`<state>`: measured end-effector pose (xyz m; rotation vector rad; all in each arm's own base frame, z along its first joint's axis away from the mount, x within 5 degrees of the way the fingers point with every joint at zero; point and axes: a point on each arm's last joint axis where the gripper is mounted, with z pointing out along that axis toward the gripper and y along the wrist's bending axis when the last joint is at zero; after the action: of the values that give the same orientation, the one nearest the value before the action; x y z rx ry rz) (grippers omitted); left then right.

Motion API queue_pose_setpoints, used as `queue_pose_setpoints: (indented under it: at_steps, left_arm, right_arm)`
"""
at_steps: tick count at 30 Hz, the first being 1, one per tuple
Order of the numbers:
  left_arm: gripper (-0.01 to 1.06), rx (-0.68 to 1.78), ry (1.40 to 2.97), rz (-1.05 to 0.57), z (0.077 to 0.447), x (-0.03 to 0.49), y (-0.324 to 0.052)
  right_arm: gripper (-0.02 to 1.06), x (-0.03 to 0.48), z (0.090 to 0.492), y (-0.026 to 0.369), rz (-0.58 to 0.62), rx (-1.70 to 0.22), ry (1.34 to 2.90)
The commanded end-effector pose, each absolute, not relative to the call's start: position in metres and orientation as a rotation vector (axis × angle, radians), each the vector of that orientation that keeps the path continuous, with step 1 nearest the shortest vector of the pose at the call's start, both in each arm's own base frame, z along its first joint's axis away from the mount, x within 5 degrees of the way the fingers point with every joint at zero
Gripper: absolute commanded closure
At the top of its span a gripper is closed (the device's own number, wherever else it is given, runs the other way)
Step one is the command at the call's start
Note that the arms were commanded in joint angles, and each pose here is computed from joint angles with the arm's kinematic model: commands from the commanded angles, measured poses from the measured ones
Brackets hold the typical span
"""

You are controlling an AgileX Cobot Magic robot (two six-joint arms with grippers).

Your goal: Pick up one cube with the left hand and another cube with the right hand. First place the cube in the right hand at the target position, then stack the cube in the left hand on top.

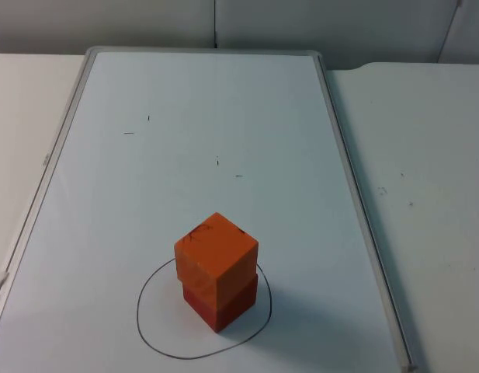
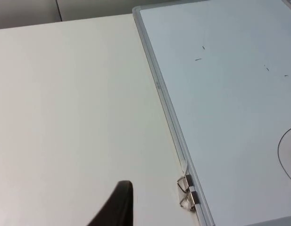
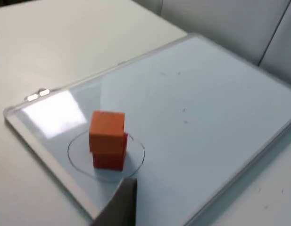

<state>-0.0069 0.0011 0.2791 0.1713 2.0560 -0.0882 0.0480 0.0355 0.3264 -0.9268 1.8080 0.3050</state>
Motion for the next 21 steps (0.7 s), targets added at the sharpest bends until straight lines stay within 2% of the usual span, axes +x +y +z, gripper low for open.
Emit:
queue_pose_setpoints:
  at_steps: [1,7,12,18,21]
  left_arm:
    - [0.03,0.166,2.043,-0.091,0.279,-0.007,0.001]
    - [0.03,0.166,2.043,-0.091,0.279,-0.007,0.001]
    - [0.03,0.166,2.043,-0.091,0.279,-0.007,0.001]
    - [0.03,0.165,2.043,-0.083,0.279,-0.007,0.002]
    - [0.03,0.165,2.043,-0.08,0.279,-0.007,0.002]
  right_arm:
    - [0.08,0.039,0.323,0.028,0.308,-0.974,1.855]
    - [0.08,0.009,0.316,-0.006,0.41,-0.914,1.799]
    - [0.08,-0.007,0.307,-0.026,0.431,-0.89,1.79]
    - [0.08,-0.007,0.299,-0.023,0.45,-0.927,1.836]
    - [0.08,-0.001,0.281,-0.015,0.427,-0.96,1.876]
